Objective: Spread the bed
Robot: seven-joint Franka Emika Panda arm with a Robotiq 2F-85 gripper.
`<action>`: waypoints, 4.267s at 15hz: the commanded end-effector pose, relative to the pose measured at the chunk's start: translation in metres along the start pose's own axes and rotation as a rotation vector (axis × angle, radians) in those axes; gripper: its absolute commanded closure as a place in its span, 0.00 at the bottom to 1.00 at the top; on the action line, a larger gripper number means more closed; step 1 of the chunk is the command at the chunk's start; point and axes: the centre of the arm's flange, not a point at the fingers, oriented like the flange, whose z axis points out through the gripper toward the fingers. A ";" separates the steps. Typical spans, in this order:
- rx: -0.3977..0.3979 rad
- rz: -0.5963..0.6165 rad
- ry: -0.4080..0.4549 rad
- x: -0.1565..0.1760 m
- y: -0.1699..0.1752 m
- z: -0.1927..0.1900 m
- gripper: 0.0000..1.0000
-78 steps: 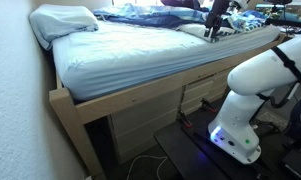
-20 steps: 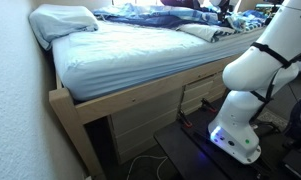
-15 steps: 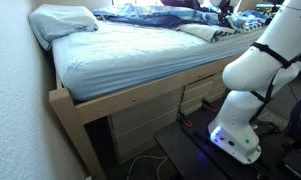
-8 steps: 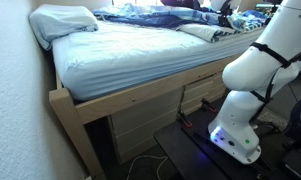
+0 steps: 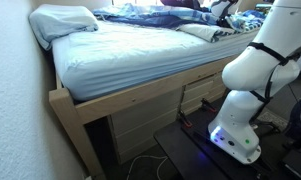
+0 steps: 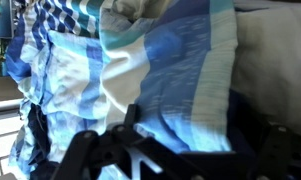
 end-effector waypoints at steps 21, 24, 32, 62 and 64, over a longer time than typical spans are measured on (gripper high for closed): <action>0.104 0.109 0.149 0.021 0.011 -0.095 0.97; 0.157 0.092 0.170 0.023 0.006 -0.128 0.97; 0.306 -0.012 0.235 0.027 -0.033 -0.209 0.97; 0.538 -0.451 0.543 0.081 -0.147 -0.362 0.87; 0.539 -0.453 0.545 0.081 -0.147 -0.363 0.87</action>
